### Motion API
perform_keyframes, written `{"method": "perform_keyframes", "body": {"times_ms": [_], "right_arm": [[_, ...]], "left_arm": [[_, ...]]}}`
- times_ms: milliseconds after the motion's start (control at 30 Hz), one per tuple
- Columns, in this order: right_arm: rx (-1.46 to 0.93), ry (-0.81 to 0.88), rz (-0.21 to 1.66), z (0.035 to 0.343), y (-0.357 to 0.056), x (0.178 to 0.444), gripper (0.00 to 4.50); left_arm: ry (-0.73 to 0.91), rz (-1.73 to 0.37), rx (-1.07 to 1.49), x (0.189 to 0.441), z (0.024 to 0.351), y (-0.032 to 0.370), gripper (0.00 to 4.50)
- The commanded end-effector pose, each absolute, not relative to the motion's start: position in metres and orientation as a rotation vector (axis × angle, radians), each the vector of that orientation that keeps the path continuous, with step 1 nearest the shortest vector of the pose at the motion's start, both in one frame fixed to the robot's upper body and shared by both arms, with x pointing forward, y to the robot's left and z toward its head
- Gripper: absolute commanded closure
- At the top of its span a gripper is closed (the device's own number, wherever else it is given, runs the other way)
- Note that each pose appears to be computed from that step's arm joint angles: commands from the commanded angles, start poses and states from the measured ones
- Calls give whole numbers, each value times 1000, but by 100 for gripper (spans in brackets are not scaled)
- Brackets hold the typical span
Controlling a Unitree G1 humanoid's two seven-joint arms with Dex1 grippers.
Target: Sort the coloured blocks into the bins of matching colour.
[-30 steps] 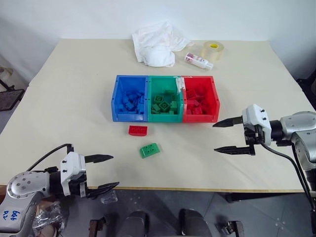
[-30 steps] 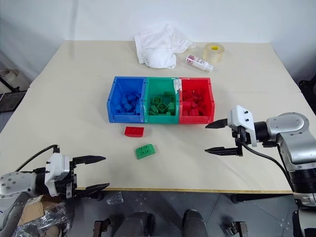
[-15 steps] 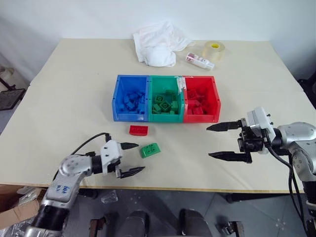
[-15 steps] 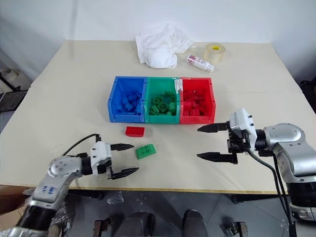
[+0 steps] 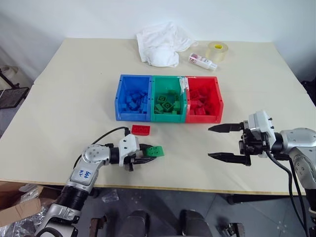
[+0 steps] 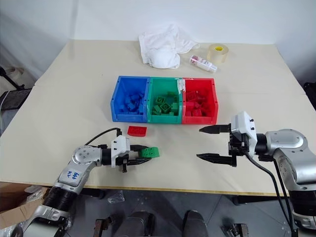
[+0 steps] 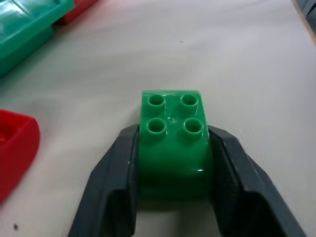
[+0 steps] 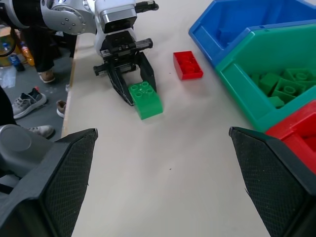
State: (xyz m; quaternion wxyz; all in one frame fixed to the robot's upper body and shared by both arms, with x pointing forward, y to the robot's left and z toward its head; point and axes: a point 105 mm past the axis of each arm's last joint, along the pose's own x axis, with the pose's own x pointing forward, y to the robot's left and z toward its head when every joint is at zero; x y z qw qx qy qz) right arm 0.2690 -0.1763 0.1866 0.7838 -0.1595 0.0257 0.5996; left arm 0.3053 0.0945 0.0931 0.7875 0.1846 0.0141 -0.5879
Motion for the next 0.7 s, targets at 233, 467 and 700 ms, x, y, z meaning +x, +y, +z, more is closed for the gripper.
{"method": "perform_keyframes", "body": {"times_ms": [233,467,700], "right_arm": [[-388,-9,1240,201,-179,266,0],[-388,-12,1222,200,-179,264,0],[-391,-20,1210,201,-179,265,0]], "left_arm": [[-164,-1146,343,343,158,57,301],[-278,-979,336,392,211,45,301],[-280,-991,348,412,222,34,80]]}}
